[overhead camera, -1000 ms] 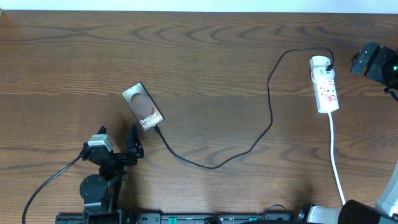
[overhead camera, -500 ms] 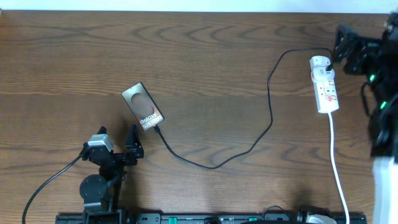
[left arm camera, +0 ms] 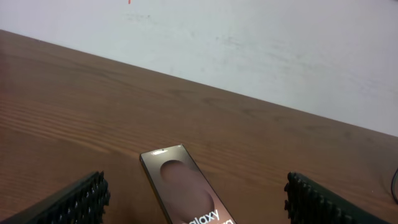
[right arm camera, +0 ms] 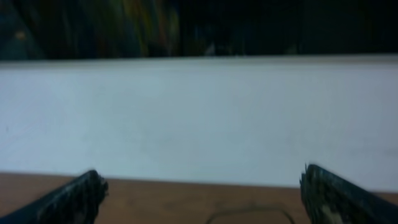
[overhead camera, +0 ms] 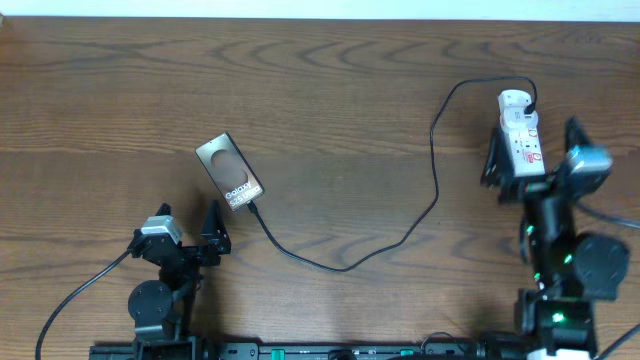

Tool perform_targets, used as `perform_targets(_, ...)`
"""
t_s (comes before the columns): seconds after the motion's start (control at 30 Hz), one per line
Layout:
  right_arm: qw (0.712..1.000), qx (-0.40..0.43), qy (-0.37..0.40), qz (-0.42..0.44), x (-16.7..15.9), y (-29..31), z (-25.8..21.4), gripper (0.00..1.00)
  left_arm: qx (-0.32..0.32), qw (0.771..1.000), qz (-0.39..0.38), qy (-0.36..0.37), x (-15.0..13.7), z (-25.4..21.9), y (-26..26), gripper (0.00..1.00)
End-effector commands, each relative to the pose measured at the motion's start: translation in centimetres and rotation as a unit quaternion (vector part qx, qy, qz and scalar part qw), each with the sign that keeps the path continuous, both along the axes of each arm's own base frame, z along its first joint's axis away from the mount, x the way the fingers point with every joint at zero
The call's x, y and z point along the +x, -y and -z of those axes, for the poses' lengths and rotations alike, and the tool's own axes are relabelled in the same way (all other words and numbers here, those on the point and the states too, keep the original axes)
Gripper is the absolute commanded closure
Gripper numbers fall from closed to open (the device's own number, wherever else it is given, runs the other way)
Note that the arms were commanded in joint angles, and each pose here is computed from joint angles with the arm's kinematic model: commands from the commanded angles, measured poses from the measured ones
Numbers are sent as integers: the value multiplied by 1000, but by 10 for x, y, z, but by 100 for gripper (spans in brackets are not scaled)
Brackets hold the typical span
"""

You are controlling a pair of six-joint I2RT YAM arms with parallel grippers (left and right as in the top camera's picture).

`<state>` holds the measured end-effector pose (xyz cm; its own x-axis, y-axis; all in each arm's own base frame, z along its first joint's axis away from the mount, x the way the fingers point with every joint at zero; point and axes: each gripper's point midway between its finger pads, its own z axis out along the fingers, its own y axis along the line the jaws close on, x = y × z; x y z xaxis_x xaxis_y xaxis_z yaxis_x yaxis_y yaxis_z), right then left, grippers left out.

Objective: Plug charger to phone and switch on socket

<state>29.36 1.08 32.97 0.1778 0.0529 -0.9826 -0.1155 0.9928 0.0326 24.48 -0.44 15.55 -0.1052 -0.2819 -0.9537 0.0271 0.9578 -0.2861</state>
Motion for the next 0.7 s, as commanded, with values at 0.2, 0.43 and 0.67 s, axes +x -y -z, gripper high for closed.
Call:
perform_targets(0.2,1000,-27,15,3,-29,-4,76,1,-3,1000,5,-23,-1,15,2,10)
perform_targets(0.43,999,-31,-8,6,-38,-3,112,1,-3,1000,5,-23,-1,15,2,10)
perform_targets(0.67,998,-36,-61,6,-38,-3,139,1,-3,1000,5,-23,-1,15,2,10)
